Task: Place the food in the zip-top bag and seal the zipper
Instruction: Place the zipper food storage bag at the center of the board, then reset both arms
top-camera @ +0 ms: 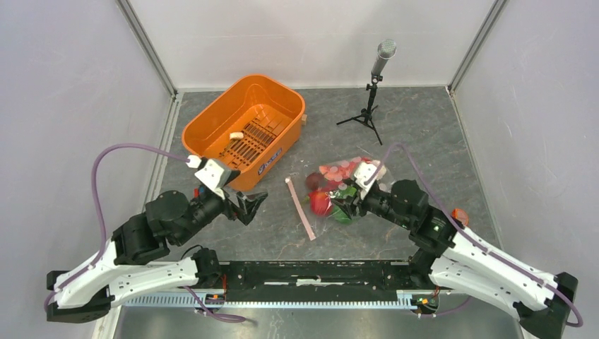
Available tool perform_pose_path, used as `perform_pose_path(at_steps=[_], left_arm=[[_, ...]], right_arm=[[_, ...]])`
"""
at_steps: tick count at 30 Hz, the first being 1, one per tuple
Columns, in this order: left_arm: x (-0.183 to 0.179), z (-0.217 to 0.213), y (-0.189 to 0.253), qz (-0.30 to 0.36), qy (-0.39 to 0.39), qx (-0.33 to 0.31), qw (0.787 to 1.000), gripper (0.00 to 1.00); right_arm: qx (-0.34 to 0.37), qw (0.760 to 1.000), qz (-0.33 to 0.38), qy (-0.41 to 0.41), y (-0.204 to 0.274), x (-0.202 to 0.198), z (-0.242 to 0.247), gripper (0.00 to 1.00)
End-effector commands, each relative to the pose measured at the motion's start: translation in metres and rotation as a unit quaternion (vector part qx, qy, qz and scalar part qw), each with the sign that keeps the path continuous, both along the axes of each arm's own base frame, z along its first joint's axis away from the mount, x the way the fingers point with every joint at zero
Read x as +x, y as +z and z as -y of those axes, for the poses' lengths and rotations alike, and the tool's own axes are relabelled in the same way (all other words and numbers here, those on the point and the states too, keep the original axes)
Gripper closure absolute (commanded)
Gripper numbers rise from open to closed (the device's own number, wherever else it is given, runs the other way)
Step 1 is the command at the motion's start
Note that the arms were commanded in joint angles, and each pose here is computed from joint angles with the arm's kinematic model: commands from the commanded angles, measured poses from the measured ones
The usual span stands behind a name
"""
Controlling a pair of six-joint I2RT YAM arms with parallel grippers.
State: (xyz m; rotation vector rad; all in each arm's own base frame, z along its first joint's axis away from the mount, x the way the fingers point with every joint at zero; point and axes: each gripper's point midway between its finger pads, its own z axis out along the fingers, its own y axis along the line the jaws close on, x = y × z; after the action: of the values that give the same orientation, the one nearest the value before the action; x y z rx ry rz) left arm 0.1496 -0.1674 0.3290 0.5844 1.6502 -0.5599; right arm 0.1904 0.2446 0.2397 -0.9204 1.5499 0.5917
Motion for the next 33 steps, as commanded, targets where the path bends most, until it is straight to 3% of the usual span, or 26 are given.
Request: perform_pose_path(at_steps=[1,5,9,16,23,27,33], left_arm=[[0.006,-0.015,0.018,0.010,0.041,-0.051,0.998,0.00],[0.004,-0.018,0.019,0.010,0.040,-0.063,0.997,0.00],[0.001,-0.003,0.010,-0.002,0.016,-0.053,0.998,0.00],[0.011,0.027,-0.025,-0.057,0.021,0.009,0.998,0.00],[0.021,0.021,-0.045,-0.084,0.074,0.023,0.993,0.00],[0.023,0.012,-0.040,-0.074,0.081,0.002,0.994,0.00],[0.026,0.009,-0.050,-0.092,0.089,0.020,0.992,0.00]], right_arm=[[0.140,0.988,0.063,0.029,0.074,-0.025,0.010,0.25],[0.128,0.989,0.057,-0.056,0.066,0.000,0.026,0.19],[0.061,0.986,-0.031,-0.154,0.016,0.031,0.029,0.25],[0.017,0.970,-0.103,-0.221,-0.061,0.052,0.023,0.26],[-0.033,0.941,-0.181,-0.285,-0.135,0.035,0.053,0.27],[-0.053,0.929,-0.194,-0.310,-0.146,0.024,0.074,0.27],[-0.080,0.923,-0.211,-0.312,-0.170,0.008,0.091,0.28]])
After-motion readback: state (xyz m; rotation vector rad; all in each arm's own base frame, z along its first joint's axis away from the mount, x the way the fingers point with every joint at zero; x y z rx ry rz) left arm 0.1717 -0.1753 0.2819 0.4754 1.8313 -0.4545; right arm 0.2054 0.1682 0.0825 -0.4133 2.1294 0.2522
